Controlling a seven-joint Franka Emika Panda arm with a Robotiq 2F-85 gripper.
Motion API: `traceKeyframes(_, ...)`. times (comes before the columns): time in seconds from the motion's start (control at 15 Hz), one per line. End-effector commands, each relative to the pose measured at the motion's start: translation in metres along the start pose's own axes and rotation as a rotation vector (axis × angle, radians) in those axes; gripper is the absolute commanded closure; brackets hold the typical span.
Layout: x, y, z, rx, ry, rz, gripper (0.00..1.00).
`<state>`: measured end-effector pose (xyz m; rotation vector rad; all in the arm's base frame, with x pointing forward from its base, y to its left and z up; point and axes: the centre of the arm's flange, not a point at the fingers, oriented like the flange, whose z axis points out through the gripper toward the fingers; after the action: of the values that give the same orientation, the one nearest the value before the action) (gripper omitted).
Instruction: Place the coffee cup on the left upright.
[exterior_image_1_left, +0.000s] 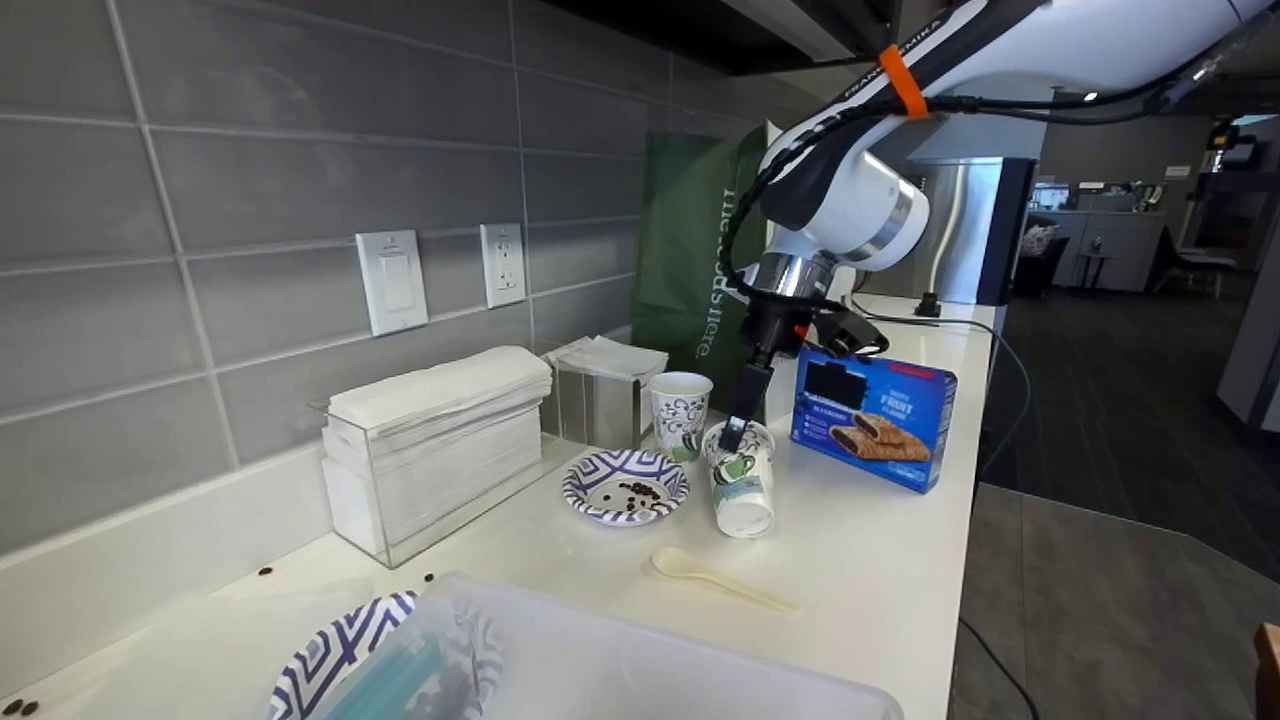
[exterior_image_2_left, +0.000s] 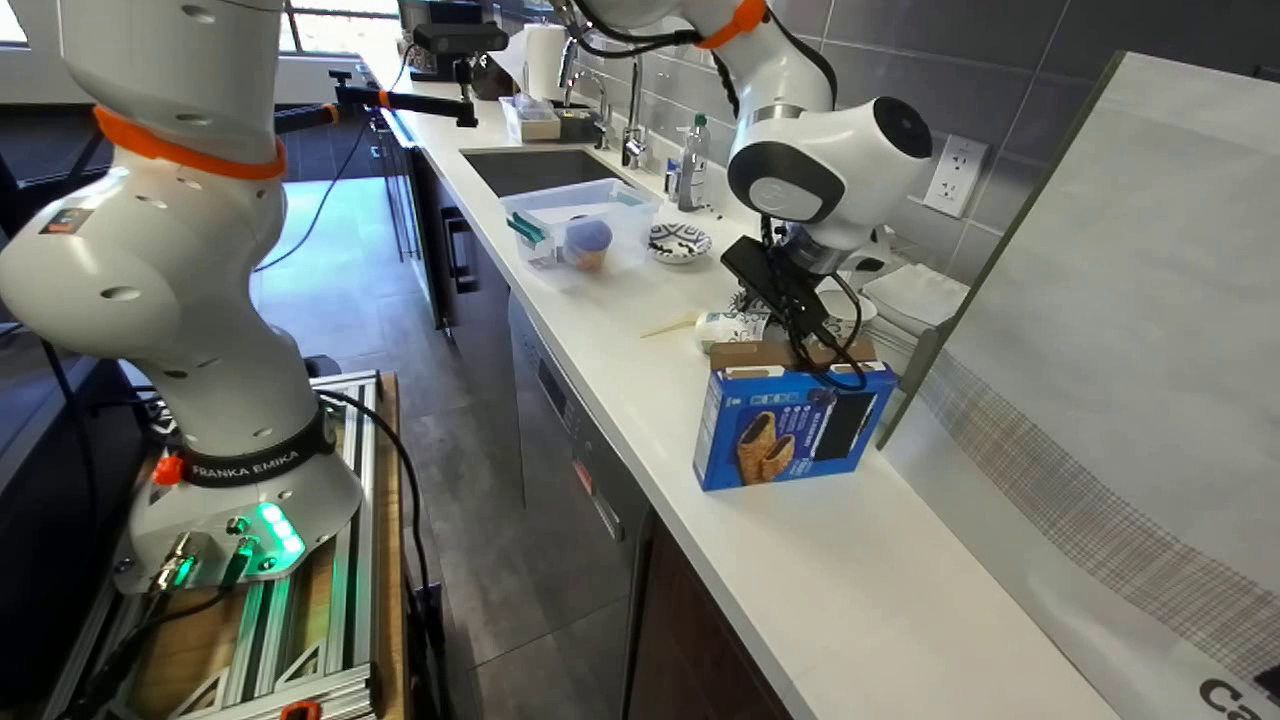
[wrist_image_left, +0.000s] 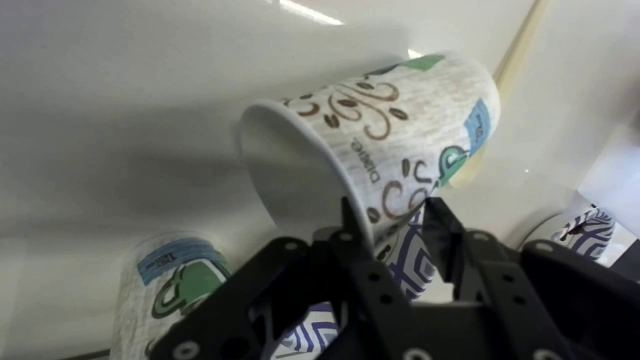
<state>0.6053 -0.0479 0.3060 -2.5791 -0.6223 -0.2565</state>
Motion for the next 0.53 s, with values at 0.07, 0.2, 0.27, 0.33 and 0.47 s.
traceKeyframes(0.07,0.004,-0.013,-0.018,0.021,-0.015,0.004,0.98)
traceKeyframes(0.2,0.006,-0.025,-0.029,-0.012,-0.031,0.0,1.0)
traceKeyframes(0.27,0.007,-0.034,-0.036,-0.049,-0.045,0.014,1.0)
traceKeyframes(0.33,0.007,-0.041,-0.042,-0.083,-0.061,0.027,0.98)
traceKeyframes(0.47,0.009,-0.061,-0.053,-0.17,-0.076,0.051,0.98)
